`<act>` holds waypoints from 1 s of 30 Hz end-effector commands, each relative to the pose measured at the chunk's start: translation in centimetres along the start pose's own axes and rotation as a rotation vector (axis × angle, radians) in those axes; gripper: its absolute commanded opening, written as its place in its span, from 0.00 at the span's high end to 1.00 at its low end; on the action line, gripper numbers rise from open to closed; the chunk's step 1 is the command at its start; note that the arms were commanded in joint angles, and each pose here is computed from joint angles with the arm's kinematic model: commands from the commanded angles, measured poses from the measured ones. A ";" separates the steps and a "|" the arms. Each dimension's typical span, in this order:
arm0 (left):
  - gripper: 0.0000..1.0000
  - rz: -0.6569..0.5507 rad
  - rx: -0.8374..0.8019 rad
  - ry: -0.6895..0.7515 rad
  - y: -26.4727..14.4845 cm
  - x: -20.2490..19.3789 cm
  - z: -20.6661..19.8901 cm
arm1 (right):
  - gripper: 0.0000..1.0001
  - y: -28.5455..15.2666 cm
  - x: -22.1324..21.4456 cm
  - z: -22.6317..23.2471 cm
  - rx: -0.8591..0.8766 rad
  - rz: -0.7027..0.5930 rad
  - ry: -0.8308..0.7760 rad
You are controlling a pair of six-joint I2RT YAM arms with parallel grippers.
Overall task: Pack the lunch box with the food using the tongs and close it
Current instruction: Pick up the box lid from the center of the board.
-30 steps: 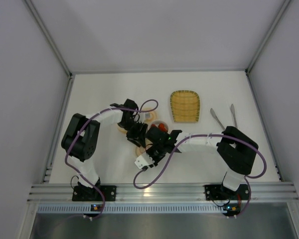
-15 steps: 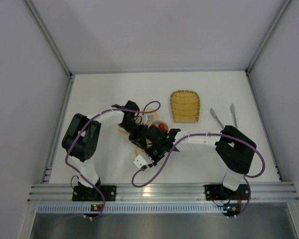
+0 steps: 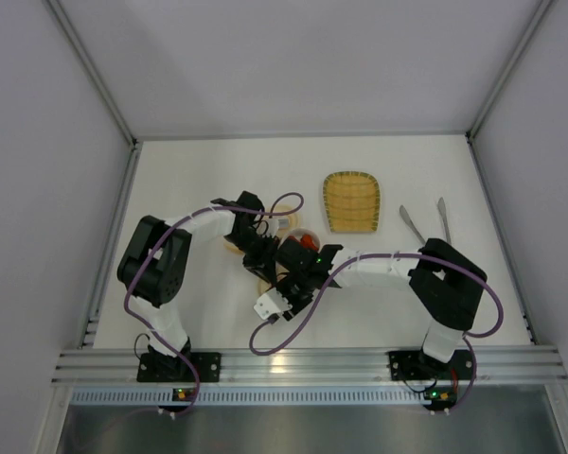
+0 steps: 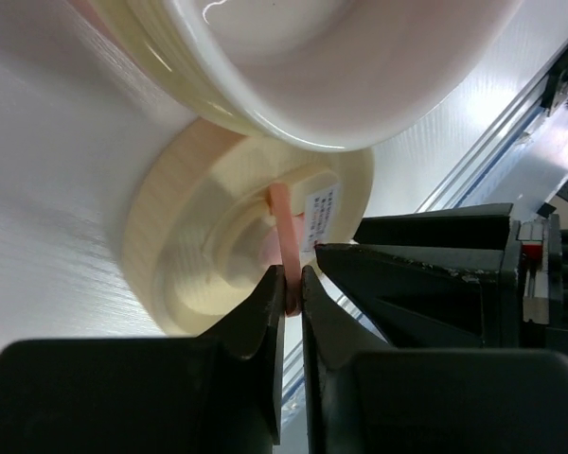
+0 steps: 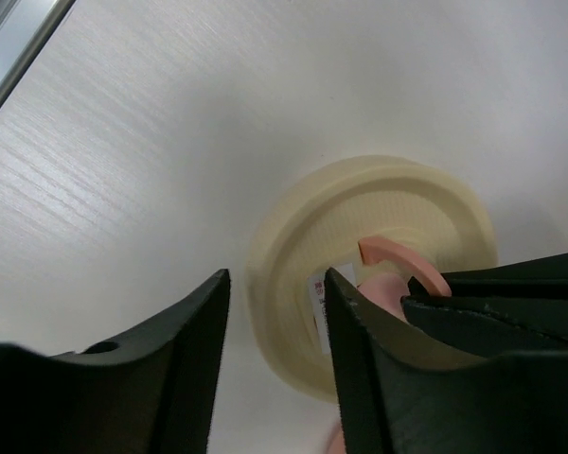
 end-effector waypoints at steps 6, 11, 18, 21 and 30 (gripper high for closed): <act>1.00 -0.025 0.013 0.023 -1.0 0.4 -0.8 | 0.39 -3.5 1.5 0.4 -0.023 -0.032 0.055; 1.00 -0.045 0.027 0.051 -2.6 0.1 -2.0 | 0.37 -7.7 3.3 1.6 -0.056 -0.051 0.048; 1.00 -0.110 0.093 0.152 -5.7 -1.4 -3.8 | 0.38 -12.7 4.5 5.7 -0.074 -0.054 0.102; 1.00 -0.131 0.115 0.210 -7.8 -2.2 -5.2 | 0.38 -15.0 4.8 7.6 -0.134 -0.028 0.120; 1.00 -0.263 0.151 0.282 -12.7 -1.7 -7.6 | 0.39 -17.4 3.8 9.3 -0.256 0.000 0.288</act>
Point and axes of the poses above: each gripper's point midway between its finger pads, its own y axis out along the fingers, its own z axis along the line the jaws close on, x = y × z, the point moved 10 cm from there along -y, back along the fingers, and after that the axes turned 5 degrees about -y, right-handed, at the moved point
